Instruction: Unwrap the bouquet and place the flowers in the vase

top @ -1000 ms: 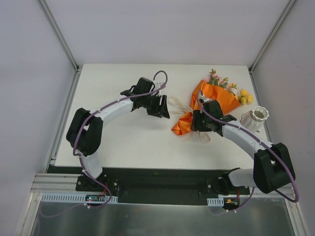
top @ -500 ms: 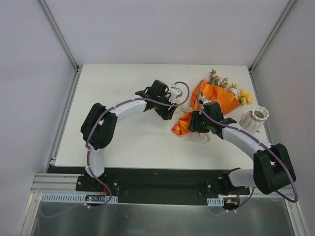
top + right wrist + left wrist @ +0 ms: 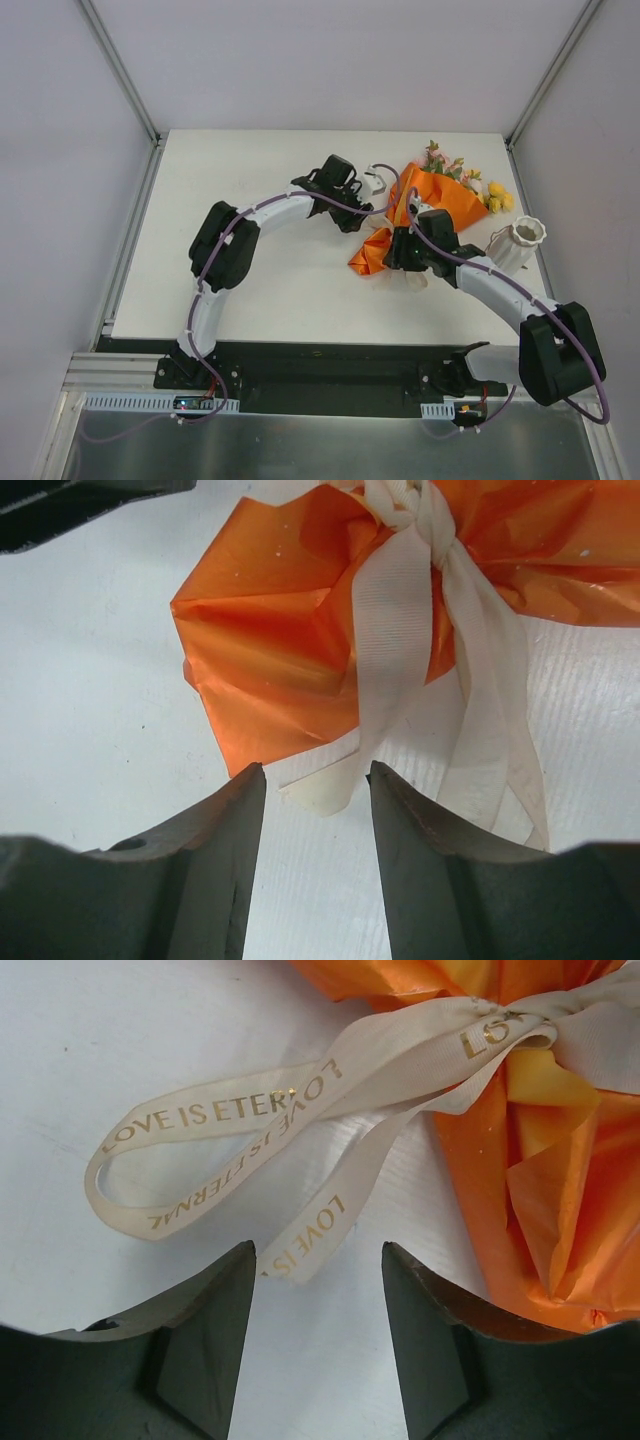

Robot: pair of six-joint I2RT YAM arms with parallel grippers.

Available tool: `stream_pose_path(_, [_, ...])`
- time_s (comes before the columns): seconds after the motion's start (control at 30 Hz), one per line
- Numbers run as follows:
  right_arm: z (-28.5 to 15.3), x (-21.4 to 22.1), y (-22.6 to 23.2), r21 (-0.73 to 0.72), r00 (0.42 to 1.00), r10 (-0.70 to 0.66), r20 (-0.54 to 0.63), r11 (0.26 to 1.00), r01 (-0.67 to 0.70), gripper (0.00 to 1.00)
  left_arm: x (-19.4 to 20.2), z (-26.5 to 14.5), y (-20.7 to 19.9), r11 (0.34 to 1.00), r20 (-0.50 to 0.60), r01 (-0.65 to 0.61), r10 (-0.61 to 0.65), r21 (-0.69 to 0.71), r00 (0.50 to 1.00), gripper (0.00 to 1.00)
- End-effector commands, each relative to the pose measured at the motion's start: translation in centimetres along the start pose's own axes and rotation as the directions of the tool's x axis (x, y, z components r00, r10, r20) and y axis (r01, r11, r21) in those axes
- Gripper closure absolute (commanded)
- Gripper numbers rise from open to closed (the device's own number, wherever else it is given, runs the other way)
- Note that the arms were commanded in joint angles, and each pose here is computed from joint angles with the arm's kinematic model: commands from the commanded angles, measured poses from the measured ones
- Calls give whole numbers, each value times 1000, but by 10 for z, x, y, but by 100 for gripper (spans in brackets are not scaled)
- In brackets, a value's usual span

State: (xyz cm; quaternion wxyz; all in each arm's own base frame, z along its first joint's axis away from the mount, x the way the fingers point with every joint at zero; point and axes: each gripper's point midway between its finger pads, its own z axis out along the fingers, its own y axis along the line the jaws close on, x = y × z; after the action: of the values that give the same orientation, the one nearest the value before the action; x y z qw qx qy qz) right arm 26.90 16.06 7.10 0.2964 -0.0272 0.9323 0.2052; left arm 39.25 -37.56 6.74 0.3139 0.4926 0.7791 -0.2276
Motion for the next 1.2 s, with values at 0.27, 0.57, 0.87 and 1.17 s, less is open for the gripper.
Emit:
stream_pose_path(0.27, [1,-12,-5,21,998,46,39,999,-47,51,-11,20,-14,996,-13,-7,8,88,1000,49])
stream_pose_path(0.57, [14,-14,-3,11,998,62,18,998,-62,50,-9,35,3,1000,-50,19,-20,-25,999,67])
stream_pose_path(0.87, [25,-11,-12,49,999,39,0,998,-39,57,-34,0,-7,996,6,74,-74,-46,997,100])
stream_pose_path(1.17, [25,-7,-16,65,999,35,5,997,-35,97,-52,-29,9,930,85,300,-288,-215,954,100])
